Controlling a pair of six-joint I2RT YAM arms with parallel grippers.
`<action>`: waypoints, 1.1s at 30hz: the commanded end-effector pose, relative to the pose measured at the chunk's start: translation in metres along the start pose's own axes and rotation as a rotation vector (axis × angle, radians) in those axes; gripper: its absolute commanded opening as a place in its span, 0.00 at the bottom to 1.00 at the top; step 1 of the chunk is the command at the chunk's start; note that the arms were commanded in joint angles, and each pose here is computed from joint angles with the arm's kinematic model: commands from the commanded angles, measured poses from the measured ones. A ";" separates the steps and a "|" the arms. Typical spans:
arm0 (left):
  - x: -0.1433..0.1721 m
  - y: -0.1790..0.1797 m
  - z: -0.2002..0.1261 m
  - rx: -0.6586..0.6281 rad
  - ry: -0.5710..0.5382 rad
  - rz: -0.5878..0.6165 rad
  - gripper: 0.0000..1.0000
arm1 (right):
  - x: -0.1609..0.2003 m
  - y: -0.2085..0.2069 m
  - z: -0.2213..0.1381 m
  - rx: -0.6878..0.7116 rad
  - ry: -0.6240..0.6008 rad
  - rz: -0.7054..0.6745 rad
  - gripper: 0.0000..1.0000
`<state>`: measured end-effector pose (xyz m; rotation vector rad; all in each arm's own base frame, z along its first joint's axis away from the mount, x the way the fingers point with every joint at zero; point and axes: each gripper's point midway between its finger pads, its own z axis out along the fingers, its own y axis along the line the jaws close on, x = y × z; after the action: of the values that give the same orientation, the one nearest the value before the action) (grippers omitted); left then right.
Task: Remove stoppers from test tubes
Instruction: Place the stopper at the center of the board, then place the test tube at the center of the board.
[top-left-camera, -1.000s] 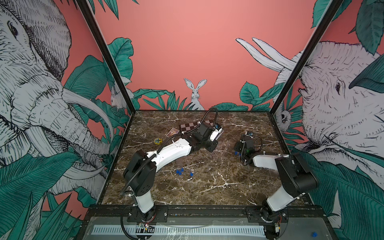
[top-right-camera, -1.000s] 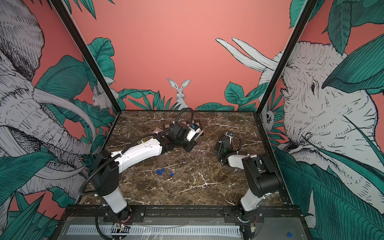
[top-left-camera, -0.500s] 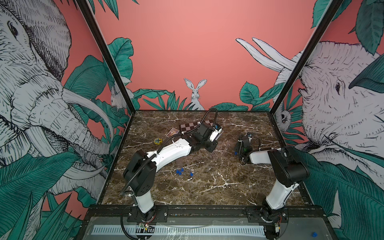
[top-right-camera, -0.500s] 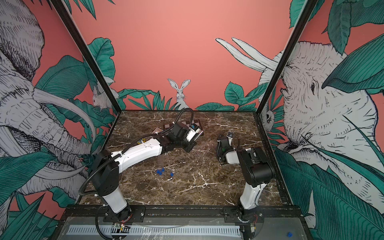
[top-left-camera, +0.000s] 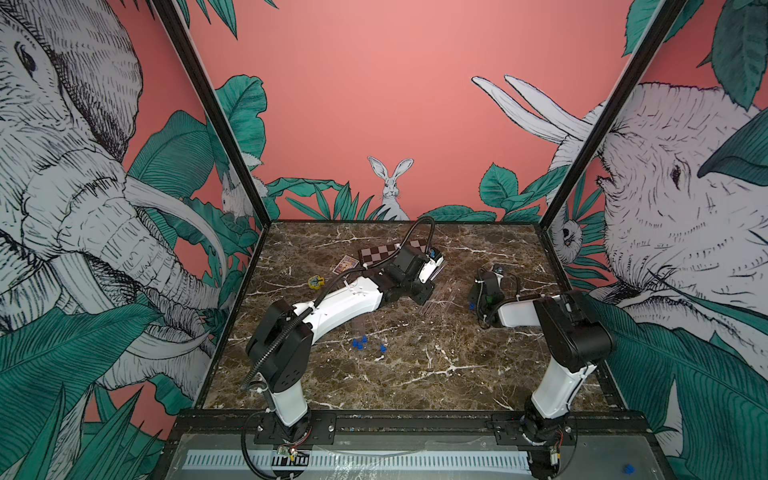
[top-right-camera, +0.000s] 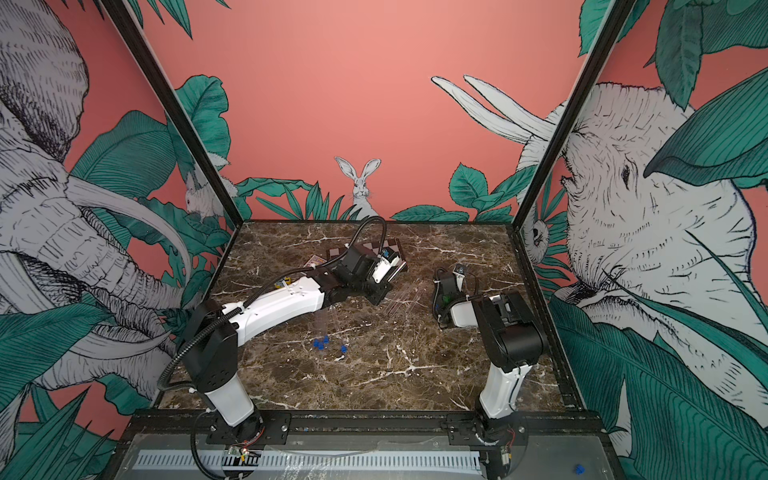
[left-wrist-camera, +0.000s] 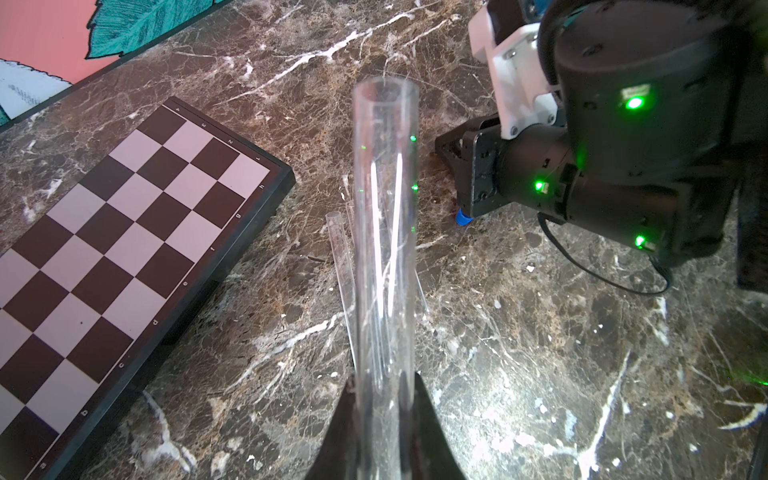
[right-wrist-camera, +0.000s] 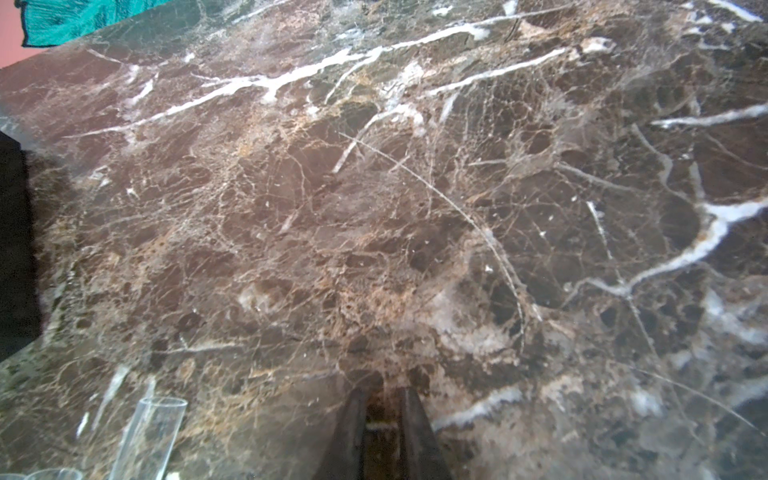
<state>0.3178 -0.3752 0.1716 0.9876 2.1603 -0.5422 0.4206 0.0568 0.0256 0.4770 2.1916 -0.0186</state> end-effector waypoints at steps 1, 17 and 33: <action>-0.010 0.001 -0.015 -0.002 -0.036 -0.017 0.00 | -0.006 0.002 0.003 0.008 -0.017 0.005 0.20; -0.004 0.004 -0.013 -0.007 -0.015 -0.022 0.00 | -0.063 0.025 -0.037 -0.084 -0.093 0.011 0.34; 0.045 0.019 0.043 -0.027 0.206 -0.052 0.00 | -0.156 0.008 -0.174 -0.172 -0.327 0.003 0.38</action>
<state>0.3261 -0.3674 0.1102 1.0191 2.3431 -0.4645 0.3870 0.0500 0.2511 0.3714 1.8415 0.1256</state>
